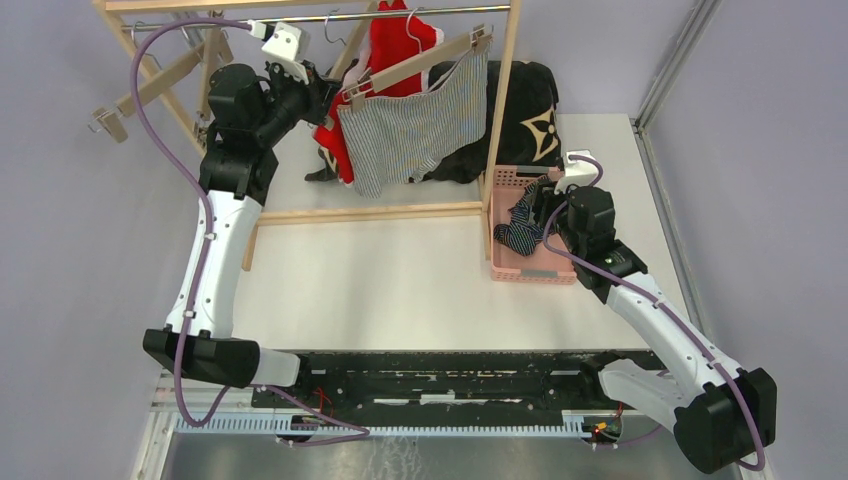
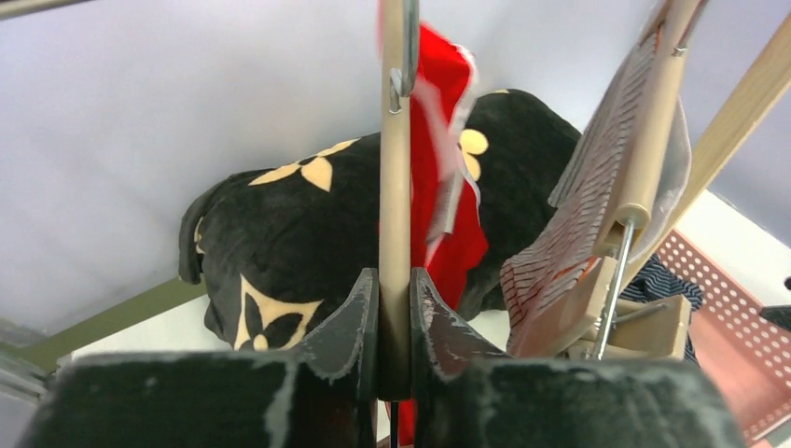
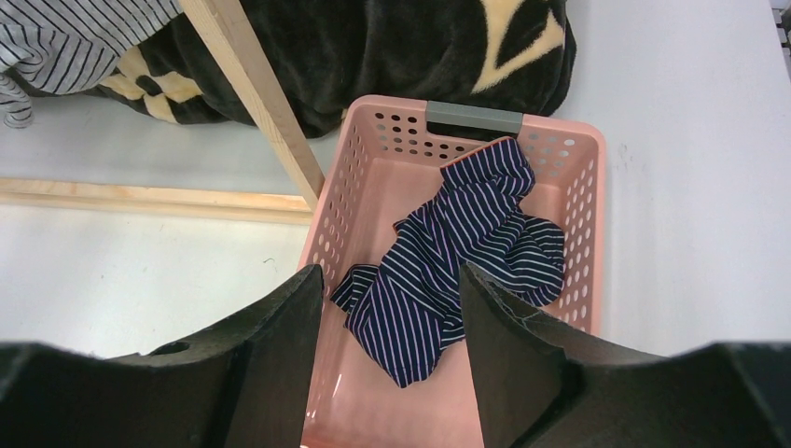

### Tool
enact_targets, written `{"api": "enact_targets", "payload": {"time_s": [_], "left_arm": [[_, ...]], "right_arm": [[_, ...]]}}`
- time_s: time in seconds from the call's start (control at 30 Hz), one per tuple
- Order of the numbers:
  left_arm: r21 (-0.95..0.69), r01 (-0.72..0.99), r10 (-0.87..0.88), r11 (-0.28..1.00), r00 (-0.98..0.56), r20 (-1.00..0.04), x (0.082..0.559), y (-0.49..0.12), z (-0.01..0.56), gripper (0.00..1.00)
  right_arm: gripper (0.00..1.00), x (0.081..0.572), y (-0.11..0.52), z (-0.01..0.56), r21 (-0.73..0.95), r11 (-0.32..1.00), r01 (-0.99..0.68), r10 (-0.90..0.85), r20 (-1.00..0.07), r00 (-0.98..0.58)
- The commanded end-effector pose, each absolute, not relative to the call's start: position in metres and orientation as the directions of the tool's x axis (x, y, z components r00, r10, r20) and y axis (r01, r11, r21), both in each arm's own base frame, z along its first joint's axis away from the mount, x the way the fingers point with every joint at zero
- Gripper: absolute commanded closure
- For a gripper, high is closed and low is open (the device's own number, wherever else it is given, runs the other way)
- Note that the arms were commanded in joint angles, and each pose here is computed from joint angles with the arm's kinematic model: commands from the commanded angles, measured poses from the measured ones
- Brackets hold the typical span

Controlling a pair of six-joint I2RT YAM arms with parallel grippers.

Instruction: Remove the underwear clipped to the hanger

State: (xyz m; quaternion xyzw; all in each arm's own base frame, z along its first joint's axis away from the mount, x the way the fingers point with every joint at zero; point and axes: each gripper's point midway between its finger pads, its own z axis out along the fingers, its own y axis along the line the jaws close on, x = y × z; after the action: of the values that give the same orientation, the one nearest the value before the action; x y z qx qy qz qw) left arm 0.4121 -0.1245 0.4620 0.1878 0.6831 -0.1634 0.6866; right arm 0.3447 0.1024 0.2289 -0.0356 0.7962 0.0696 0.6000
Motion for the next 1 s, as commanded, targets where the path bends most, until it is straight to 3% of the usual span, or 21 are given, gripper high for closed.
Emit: {"api": "enact_targets", "payload": {"time_s": [0.0, 0.07, 0.3, 0.73, 0.97], "left_arm": [[0.091, 0.471, 0.054, 0.877, 0.092, -0.994, 0.404, -0.122, 0.485, 0.92], [0.092, 0.472, 0.054, 0.877, 0.093, -0.994, 0.404, -0.122, 0.485, 0.97], [0.091, 0.463, 0.034, 0.881, 0.129, -0.991, 0.404, -0.122, 0.496, 0.97], [0.098, 0.326, -0.02, 0.94, 0.34, -0.94, 0.372, -0.094, 0.561, 0.97], [0.105, 0.288, 0.011, 0.952, 0.311, -0.95, 0.364, -0.085, 0.551, 0.97]], "right_arm": [[0.37, 0.346, 0.108, 0.247, 0.088, 0.983, -0.161, 0.052, -0.975, -0.216], [0.36, 0.347, 0.108, 0.246, 0.088, 0.983, -0.164, 0.051, -0.974, -0.219], [0.36, 0.348, 0.109, 0.244, 0.086, 0.983, -0.162, 0.048, -0.973, -0.225], [0.37, 0.35, 0.112, 0.241, 0.082, 0.981, -0.177, 0.039, -0.972, -0.233], [0.37, 0.349, 0.112, 0.24, 0.082, 0.981, -0.176, 0.039, -0.972, -0.234]]}}
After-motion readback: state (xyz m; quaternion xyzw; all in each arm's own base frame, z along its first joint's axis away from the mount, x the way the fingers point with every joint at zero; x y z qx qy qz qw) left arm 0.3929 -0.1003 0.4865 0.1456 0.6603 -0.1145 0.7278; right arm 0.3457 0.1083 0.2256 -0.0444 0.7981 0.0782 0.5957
